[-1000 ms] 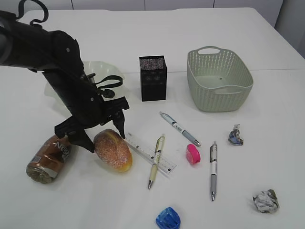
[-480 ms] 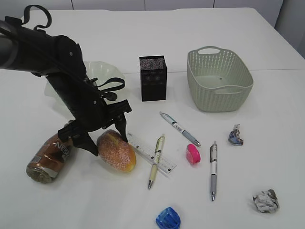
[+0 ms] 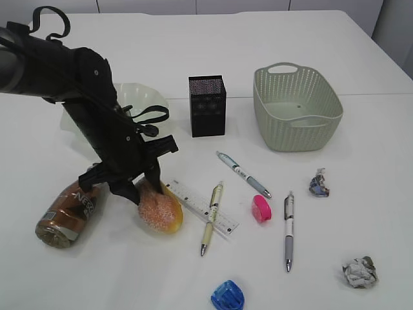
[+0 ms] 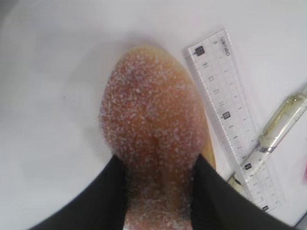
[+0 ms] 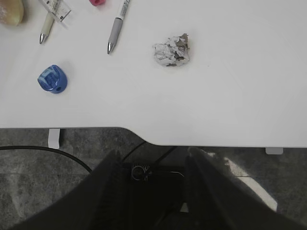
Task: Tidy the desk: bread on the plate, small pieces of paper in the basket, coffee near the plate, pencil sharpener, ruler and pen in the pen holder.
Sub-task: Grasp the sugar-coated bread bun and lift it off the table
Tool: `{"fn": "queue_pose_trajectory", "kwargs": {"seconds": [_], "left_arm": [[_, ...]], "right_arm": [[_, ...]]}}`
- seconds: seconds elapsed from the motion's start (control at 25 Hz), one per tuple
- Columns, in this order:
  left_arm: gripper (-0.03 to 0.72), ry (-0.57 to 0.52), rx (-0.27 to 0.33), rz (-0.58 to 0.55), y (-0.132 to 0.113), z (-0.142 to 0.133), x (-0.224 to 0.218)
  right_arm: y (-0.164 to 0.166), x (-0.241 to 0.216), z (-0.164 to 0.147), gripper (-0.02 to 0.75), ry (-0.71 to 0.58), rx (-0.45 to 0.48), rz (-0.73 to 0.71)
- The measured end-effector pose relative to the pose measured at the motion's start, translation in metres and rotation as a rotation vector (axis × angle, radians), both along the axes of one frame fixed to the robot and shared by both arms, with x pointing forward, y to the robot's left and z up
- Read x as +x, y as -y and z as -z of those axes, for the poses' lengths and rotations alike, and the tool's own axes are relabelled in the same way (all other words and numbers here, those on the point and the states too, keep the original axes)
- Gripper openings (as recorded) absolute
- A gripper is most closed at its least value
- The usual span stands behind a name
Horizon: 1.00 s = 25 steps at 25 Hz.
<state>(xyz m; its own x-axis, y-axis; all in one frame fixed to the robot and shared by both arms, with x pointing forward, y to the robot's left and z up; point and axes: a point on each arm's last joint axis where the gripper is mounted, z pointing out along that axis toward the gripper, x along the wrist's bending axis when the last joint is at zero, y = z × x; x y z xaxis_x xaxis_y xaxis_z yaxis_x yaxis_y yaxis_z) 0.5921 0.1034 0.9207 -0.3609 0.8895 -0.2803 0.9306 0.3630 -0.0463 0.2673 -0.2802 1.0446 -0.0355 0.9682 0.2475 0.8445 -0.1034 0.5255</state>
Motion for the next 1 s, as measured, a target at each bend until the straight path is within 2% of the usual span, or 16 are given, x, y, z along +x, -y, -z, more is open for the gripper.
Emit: {"fn": "queue_pose_trajectory", "kwargs": {"seconds": [0.2, 0.72, 0.88, 1.0], "left_arm": [[0.166, -0.004, 0.050, 0.040, -0.004, 0.001, -0.001], [0.154, -0.057, 0.122, 0.225, -0.010, -0.002, -0.007], [0.152, -0.056, 0.161, 0.297, -0.008, -0.021, 0.002], [0.151, -0.019, 0.154, 0.315, -0.002, -0.050, 0.013]], "right_arm": [[0.000, 0.000, 0.000, 0.350, 0.000, 0.000, 0.000], [0.000, 0.000, 0.000, 0.350, 0.000, -0.002, 0.001], [0.000, 0.000, 0.000, 0.350, 0.000, -0.001, 0.001], [0.000, 0.000, 0.000, 0.350, 0.000, -0.001, 0.001]]}}
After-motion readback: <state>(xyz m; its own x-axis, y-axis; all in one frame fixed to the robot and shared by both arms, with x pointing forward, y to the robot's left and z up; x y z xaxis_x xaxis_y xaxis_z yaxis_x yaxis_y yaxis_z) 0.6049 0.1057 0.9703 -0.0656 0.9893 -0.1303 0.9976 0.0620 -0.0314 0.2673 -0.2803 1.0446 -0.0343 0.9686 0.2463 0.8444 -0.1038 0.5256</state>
